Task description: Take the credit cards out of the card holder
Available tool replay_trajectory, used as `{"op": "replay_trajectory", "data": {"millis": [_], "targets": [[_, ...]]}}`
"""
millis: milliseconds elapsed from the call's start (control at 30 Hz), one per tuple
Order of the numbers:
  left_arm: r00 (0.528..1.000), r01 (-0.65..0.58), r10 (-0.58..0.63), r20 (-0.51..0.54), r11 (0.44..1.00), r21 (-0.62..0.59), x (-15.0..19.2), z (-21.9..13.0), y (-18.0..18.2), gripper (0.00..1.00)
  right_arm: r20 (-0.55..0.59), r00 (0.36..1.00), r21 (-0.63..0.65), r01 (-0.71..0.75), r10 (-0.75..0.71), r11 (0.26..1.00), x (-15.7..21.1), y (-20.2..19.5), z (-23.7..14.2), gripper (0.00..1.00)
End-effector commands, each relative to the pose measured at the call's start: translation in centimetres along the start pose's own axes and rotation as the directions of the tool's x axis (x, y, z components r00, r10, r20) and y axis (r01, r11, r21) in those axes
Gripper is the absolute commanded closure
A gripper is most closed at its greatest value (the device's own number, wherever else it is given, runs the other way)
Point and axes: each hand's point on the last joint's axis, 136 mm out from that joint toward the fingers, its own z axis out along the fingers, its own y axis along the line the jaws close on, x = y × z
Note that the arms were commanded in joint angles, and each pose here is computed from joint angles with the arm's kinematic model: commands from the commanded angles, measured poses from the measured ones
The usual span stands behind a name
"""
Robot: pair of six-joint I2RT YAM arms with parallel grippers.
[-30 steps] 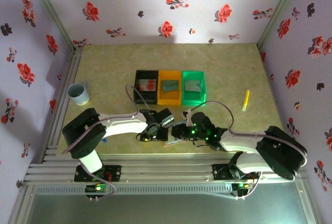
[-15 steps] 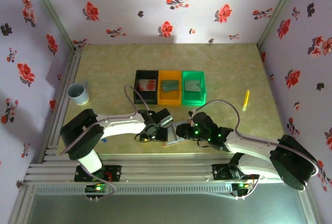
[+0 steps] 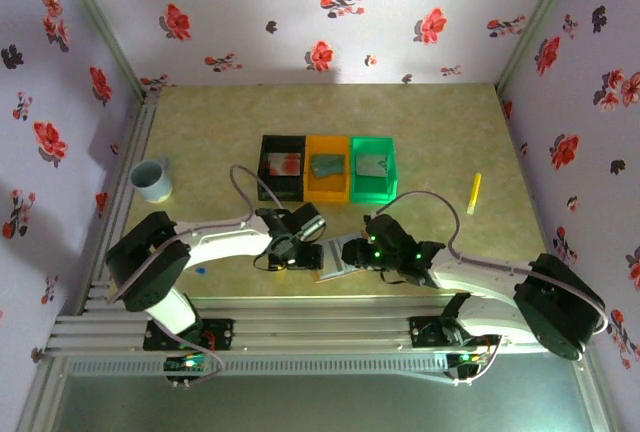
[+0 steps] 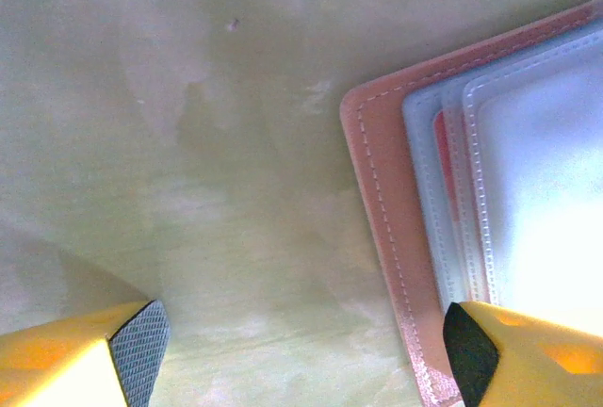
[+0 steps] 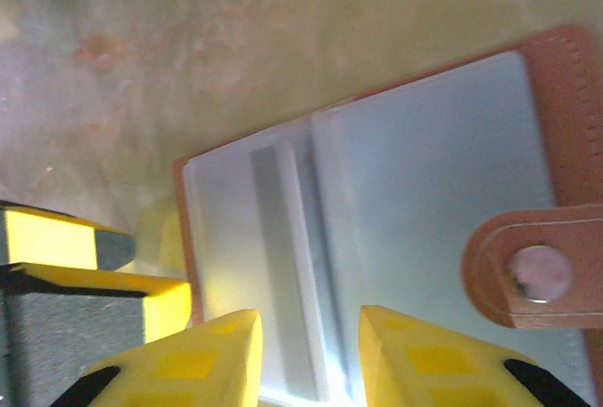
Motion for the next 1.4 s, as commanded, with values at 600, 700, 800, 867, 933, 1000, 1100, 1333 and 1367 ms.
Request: {"op": "replay_trajectory", "data": {"millis": [600, 700, 800, 867, 933, 1000, 1100, 1333, 1367], "targets": [[0.997, 0.012, -0.025, 0.080, 0.985, 0.169, -2.1, -1.7, -4.0, 0.23, 0.034, 0.999, 0.181, -0.046, 0.040, 0.982, -0.5, -4.0, 0.7, 0.92], [0.996, 0.011, -0.027, 0.085, 0.982, 0.187, -2.2, -1.8, -4.7, 0.28, 0.035, 0.998, 0.184, -0.054, 0.048, 0.981, -0.4, -4.2, 0.8, 0.94], [0.996, 0.018, -0.035, 0.079, 0.977, 0.213, -2.1, -1.9, -5.5, 0.30, 0.035, 0.998, 0.187, -0.058, 0.052, 0.981, -0.2, -4.4, 0.8, 0.95], [0.996, 0.021, -0.040, 0.075, 0.971, 0.237, -2.1, -2.0, -6.2, 0.32, 0.034, 0.998, 0.189, -0.061, 0.056, 0.980, -0.2, -4.6, 0.8, 0.96], [0.996, 0.022, -0.042, 0.073, 0.966, 0.259, -2.0, -2.1, -6.8, 0.33, 0.035, 0.998, 0.189, -0.063, 0.057, 0.980, -0.1, -4.6, 0.9, 0.97], [0.996, 0.022, -0.044, 0.072, 0.961, 0.275, -2.0, -2.2, -7.4, 0.34, 0.034, 0.998, 0.190, -0.063, 0.058, 0.980, -0.1, -4.6, 0.9, 0.98], [0.997, 0.023, -0.043, 0.064, 0.955, 0.295, -1.8, -2.1, -8.2, 0.37, 0.032, 0.998, 0.190, -0.063, 0.058, 0.980, 0.0, -4.7, 0.9, 0.98], [0.998, 0.030, -0.044, 0.042, 0.958, 0.284, -1.2, -1.4, -8.2, 0.40, 0.030, 0.998, 0.186, -0.061, 0.056, 0.981, -0.1, -4.5, 0.9, 1.00], [0.998, 0.031, -0.043, 0.038, 0.961, 0.273, -1.1, -1.2, -8.0, 0.39, 0.031, 0.998, 0.187, -0.062, 0.057, 0.980, -0.1, -4.6, 0.9, 1.00]]}}
